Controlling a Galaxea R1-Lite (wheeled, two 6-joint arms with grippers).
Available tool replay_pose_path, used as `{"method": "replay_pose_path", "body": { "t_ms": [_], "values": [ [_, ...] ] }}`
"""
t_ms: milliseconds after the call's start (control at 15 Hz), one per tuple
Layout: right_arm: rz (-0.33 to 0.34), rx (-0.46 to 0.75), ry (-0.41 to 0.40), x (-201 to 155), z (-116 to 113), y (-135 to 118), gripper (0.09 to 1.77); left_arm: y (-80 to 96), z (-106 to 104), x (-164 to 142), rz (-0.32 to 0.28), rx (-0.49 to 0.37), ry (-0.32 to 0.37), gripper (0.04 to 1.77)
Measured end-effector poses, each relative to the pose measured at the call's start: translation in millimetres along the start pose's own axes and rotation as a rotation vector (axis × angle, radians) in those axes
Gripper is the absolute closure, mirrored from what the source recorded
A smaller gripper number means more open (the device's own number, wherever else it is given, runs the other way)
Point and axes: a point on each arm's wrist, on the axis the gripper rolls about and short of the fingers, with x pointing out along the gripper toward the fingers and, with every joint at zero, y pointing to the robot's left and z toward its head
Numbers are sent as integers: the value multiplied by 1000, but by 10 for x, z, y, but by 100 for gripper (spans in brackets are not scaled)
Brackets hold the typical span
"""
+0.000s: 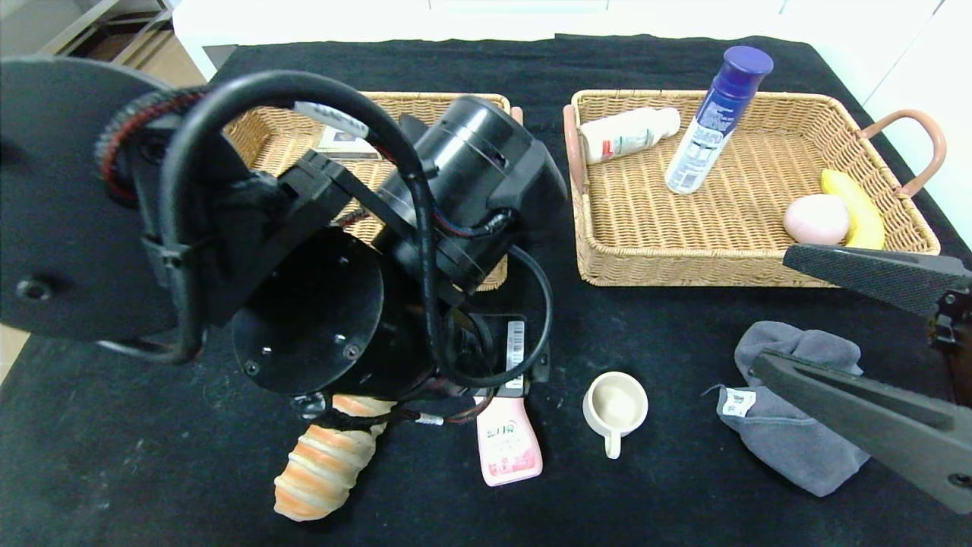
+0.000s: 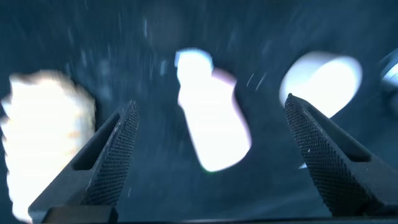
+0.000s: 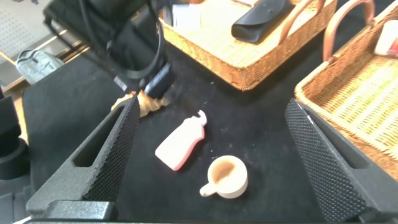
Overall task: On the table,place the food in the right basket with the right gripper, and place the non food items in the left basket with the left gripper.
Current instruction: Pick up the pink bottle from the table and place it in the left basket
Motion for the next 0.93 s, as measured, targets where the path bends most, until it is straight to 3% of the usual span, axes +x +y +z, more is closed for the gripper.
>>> {"method": "replay_pose_path", "body": {
  "t_ms": [800, 933],
  "values": [
    [6, -29, -50, -126, 95, 48, 15, -139, -170, 355, 73, 23, 100, 10],
    [16, -27, -25, -147, 73, 66, 15, -158, -196, 416, 83, 22, 113, 10]
  ]
}}
